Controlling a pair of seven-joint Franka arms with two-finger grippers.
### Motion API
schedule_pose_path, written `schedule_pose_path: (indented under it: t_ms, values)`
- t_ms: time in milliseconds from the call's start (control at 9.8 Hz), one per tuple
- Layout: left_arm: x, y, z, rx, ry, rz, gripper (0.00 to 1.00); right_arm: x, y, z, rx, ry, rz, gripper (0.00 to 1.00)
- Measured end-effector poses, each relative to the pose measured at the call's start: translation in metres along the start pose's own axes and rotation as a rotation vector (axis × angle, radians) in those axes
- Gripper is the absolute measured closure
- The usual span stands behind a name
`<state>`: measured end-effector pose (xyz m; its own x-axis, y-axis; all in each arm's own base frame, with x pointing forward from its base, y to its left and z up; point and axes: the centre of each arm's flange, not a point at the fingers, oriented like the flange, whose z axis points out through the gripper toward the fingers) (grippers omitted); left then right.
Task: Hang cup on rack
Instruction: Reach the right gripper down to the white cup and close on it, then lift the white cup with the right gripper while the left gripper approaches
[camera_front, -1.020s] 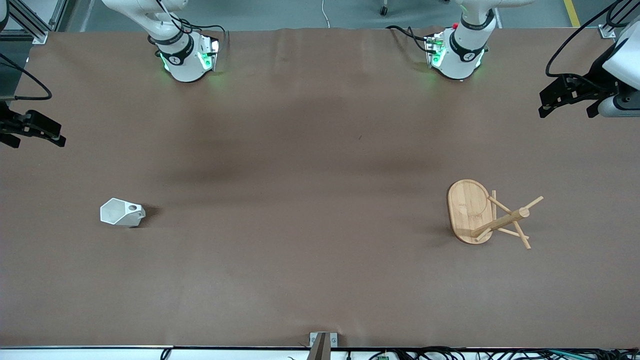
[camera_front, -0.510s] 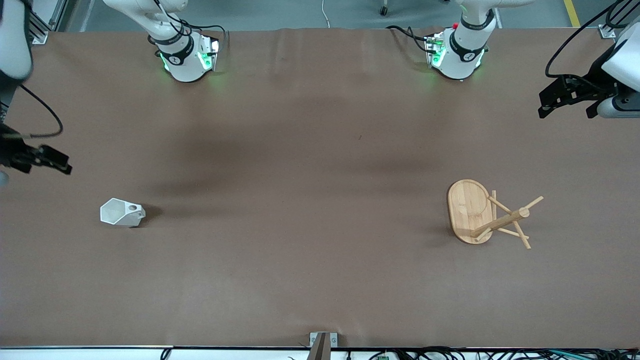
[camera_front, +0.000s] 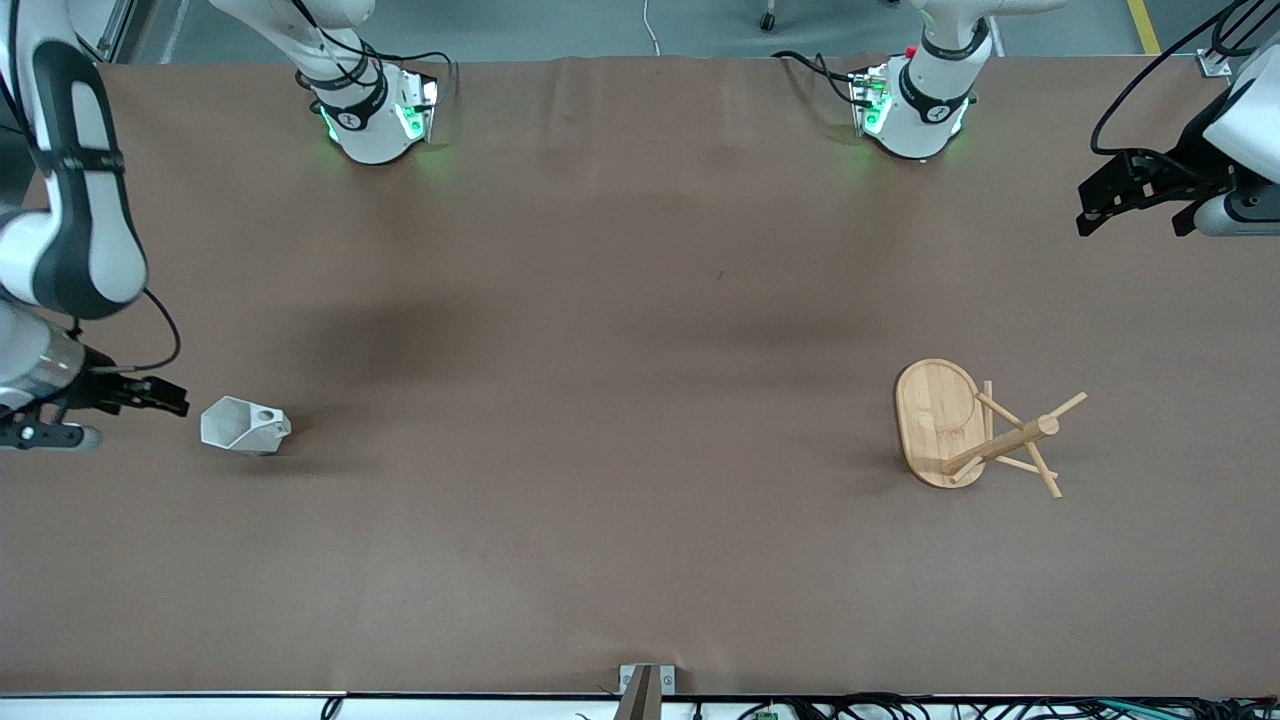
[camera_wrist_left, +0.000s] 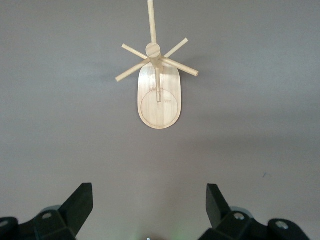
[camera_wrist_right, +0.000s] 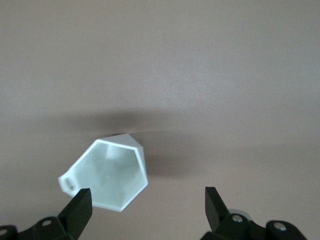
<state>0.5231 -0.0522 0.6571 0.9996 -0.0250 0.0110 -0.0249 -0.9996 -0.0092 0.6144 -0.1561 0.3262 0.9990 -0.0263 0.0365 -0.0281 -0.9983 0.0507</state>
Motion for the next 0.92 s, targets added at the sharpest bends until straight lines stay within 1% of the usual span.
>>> schedule_pose_path:
  t_ms: [204,306,408,510,612,816,918]
  values:
    - [0.0,0.0,0.0,0.0,0.0,0.0,0.0,0.001,-0.004,0.043,0.0,-0.011,-0.006,0.04]
    - [0.0,0.0,0.0,0.0,0.0,0.0,0.0,0.001,-0.006,0.058,0.002,-0.024,-0.01,0.07]
    - [0.0,0.0,0.0,0.0,0.0,0.0,0.0,0.0,-0.007,0.067,0.004,-0.035,-0.011,0.12]
    - [0.0,0.0,0.0,0.0,0.0,0.001,0.0,0.0,-0.007,0.071,0.005,-0.04,-0.012,0.27]
    - [0.0,0.0,0.0,0.0,0.0,0.001,0.0,0.0,-0.008,0.072,0.006,-0.042,-0.013,0.46]
    - [0.0,0.0,0.0,0.0,0.0,0.001,0.0,0.0,-0.009,0.073,0.007,-0.043,-0.015,0.77]
    - [0.0,0.0,0.0,0.0,0.0,0.001,0.0,0.0,-0.01,0.072,0.009,-0.043,-0.015,0.91]
